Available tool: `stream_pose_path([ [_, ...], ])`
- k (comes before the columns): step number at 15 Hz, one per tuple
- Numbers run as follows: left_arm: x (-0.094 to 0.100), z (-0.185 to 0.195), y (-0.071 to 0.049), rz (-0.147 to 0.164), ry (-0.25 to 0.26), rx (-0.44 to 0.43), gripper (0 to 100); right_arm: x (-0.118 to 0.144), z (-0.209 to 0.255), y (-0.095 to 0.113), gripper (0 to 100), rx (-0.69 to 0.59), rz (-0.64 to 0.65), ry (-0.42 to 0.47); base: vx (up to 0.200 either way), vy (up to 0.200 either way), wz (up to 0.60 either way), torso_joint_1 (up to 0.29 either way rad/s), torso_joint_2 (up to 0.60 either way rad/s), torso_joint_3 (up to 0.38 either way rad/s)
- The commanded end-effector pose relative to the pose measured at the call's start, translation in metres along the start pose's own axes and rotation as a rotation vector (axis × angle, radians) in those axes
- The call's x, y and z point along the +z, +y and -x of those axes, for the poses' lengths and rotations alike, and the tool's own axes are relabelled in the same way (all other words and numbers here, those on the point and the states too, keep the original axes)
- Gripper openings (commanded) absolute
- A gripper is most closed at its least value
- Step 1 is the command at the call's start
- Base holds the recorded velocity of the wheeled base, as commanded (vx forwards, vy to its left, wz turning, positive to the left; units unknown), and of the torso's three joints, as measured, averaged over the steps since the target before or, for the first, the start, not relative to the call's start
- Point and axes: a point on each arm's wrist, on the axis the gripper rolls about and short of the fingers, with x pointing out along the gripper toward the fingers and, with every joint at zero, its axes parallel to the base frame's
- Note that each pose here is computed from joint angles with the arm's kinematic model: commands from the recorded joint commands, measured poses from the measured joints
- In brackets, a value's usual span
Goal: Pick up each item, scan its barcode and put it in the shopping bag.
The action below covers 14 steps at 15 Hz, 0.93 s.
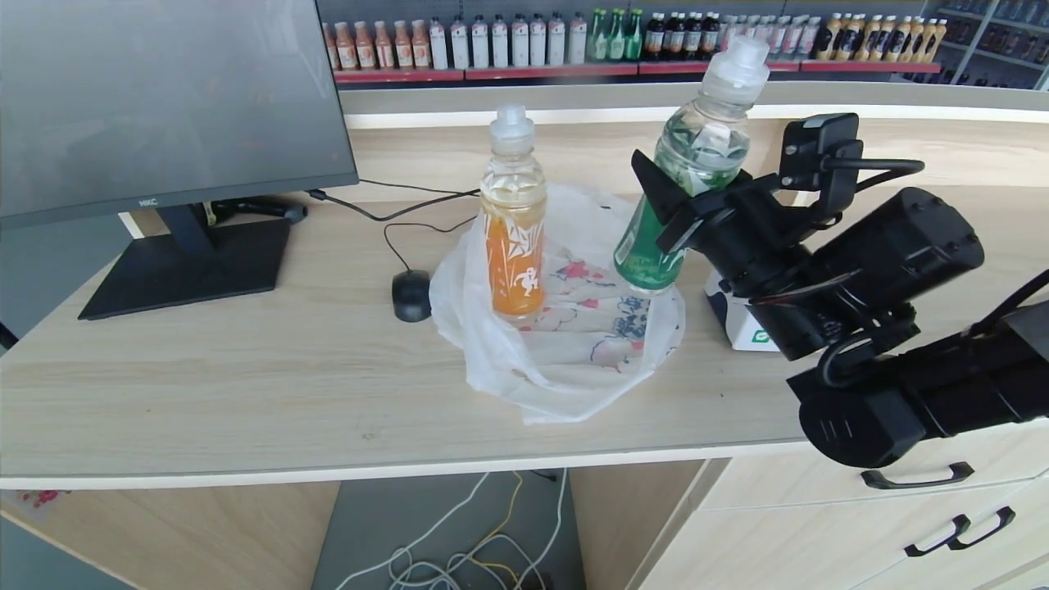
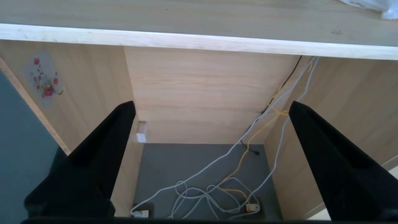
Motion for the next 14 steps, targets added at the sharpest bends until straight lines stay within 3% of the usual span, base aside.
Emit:
stream_pose_path([
  [1,0.0,0.0,0.0,0.001,-0.001,0.0,100,-0.011,0.0,0.004,0,0.01,-0.006,0.022,0.0,0.0,0.0,0.0,0.0,0.0],
  [5,0.0,0.0,0.0,0.0,-0.001,0.0,100,-0.019,-0.002,0.02,0,0.04,-0.028,0.034,0.0,0.0,0.0,0.0,0.0,0.0],
  [14,0.0,0.0,0.0,0.001,-0.001,0.0,100,-0.05,-0.003,0.023,0,0.011,-0.028,0.096,0.0,0.0,0.0,0.0,0.0,0.0],
])
